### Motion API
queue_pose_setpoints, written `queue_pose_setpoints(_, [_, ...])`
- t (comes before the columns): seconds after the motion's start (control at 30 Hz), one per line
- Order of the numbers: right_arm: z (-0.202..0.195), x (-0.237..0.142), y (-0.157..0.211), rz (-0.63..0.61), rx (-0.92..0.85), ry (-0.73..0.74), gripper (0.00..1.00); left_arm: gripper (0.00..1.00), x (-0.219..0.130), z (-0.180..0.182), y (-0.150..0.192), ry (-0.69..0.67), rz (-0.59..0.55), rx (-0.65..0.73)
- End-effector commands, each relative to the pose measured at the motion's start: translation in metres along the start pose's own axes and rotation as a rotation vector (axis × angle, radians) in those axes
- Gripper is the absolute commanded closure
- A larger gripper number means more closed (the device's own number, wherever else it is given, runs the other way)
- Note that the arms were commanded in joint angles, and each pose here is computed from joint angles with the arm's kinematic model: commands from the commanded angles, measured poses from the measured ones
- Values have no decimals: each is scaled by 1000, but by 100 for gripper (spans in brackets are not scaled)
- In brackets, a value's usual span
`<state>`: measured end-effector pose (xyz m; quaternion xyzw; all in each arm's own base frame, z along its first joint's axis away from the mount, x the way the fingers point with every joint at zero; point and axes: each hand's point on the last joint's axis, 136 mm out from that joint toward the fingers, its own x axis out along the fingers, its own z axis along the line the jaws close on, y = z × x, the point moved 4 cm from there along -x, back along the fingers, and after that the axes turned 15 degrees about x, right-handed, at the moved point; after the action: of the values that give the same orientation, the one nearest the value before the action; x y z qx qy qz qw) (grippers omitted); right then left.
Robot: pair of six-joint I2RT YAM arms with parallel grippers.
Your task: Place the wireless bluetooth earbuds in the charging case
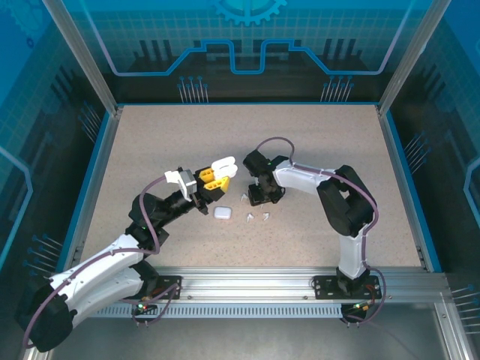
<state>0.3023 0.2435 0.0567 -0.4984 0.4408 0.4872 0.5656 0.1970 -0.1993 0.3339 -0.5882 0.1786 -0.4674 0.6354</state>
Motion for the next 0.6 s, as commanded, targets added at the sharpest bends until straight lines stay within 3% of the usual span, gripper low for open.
queue_pose_setpoints(0.0, [7, 4, 4, 16, -25, 16, 55, 94, -3, 0, -2, -16, -10, 21])
queue_pose_setpoints(0.57, [8, 5, 12, 54, -57, 48, 69, 94, -4, 1, -1, -22, -4, 23])
